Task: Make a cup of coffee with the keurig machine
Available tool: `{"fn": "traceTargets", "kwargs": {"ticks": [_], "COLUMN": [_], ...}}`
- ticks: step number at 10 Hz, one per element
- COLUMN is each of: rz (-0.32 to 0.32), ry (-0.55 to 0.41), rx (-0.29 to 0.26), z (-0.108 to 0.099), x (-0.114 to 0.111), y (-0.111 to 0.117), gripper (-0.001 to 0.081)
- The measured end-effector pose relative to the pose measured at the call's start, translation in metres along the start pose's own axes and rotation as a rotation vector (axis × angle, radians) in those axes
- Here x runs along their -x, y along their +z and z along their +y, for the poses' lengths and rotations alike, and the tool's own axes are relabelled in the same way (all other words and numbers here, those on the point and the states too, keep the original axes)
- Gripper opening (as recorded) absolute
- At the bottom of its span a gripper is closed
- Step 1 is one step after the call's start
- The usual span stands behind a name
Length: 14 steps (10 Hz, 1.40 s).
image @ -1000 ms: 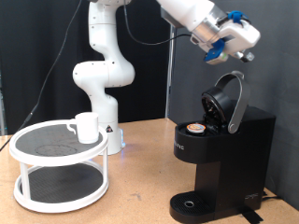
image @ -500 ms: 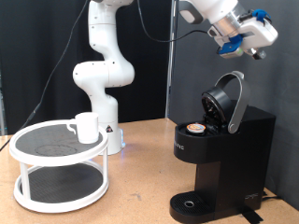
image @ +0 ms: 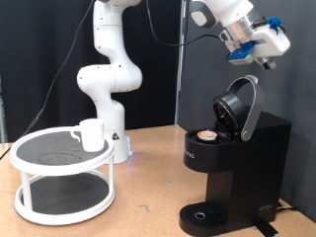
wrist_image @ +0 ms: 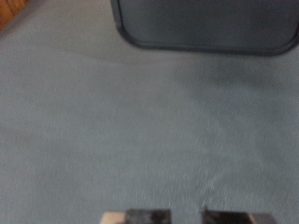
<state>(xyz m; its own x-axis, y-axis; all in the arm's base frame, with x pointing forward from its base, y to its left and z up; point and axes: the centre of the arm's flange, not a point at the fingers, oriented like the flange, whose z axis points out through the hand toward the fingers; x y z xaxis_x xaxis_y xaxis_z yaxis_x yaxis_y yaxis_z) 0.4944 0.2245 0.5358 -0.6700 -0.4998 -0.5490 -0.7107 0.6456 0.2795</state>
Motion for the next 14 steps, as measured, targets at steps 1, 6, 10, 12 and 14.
{"fn": "traceTargets", "kwargs": {"ticks": [1,6,10,12,14], "rz": [0.017,0.042,0.084,0.138,0.157], "ry": [0.012,0.062,0.078,0.087,0.101], "rx": [-0.009,-0.038,-0.1,-0.167,-0.208], "z": [-0.009,-0.041,-0.073,-0.096,-0.113], "x": [-0.007,-0.029,-0.054,-0.078,-0.096], "y": [-0.001,-0.021,-0.051,-0.048,-0.041], "gripper": [0.0,0.0,0.0,0.0,0.0]}}
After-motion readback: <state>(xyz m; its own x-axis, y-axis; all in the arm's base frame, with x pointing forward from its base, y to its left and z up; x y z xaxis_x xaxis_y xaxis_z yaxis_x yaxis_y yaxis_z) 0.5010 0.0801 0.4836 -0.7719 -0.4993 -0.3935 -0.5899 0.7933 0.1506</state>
